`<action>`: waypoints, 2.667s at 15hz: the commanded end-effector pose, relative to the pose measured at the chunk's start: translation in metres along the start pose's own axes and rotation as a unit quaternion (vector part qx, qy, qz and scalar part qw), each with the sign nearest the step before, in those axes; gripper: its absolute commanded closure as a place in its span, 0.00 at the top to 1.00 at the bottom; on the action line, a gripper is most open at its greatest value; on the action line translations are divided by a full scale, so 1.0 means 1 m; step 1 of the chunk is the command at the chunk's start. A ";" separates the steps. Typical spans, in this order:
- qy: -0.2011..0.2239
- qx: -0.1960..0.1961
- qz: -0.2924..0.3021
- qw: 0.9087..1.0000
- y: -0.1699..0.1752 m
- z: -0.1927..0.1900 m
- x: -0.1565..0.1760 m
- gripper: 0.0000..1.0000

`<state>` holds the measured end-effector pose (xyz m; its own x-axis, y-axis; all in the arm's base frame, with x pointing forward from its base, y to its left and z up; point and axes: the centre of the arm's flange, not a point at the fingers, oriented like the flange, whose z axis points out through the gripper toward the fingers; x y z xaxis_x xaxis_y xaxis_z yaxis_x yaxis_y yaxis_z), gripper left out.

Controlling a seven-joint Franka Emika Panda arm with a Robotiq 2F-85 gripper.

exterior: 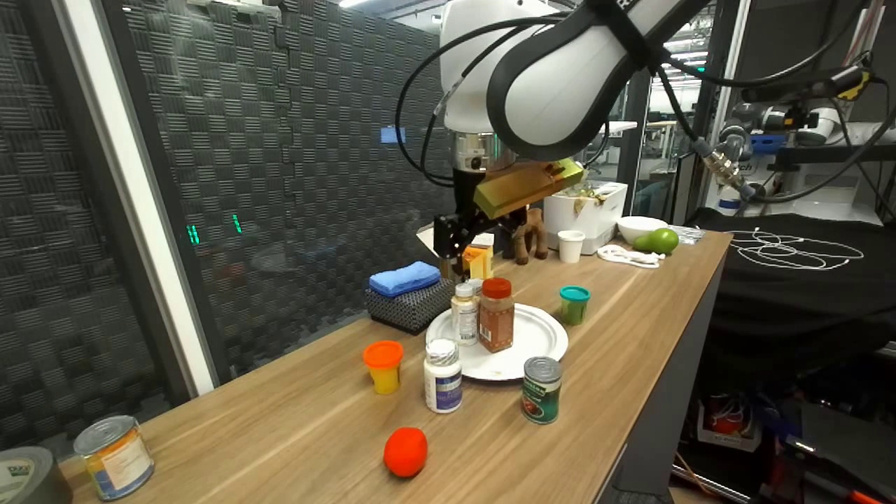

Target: Pick up all the objects surrounding the white plate and arrange them on the plate

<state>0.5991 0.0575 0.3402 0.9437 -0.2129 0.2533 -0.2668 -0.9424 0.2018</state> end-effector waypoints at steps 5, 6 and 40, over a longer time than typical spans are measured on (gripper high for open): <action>0.021 0.014 -0.063 0.998 -0.024 -0.064 0.003 1.00; 0.014 0.011 -0.066 0.998 -0.036 -0.067 0.002 1.00; -0.132 0.076 -0.147 0.977 -0.123 0.002 -0.065 0.56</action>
<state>0.5630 0.1871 0.2951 0.9972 0.0396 -0.0637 0.0453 -0.9948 0.0911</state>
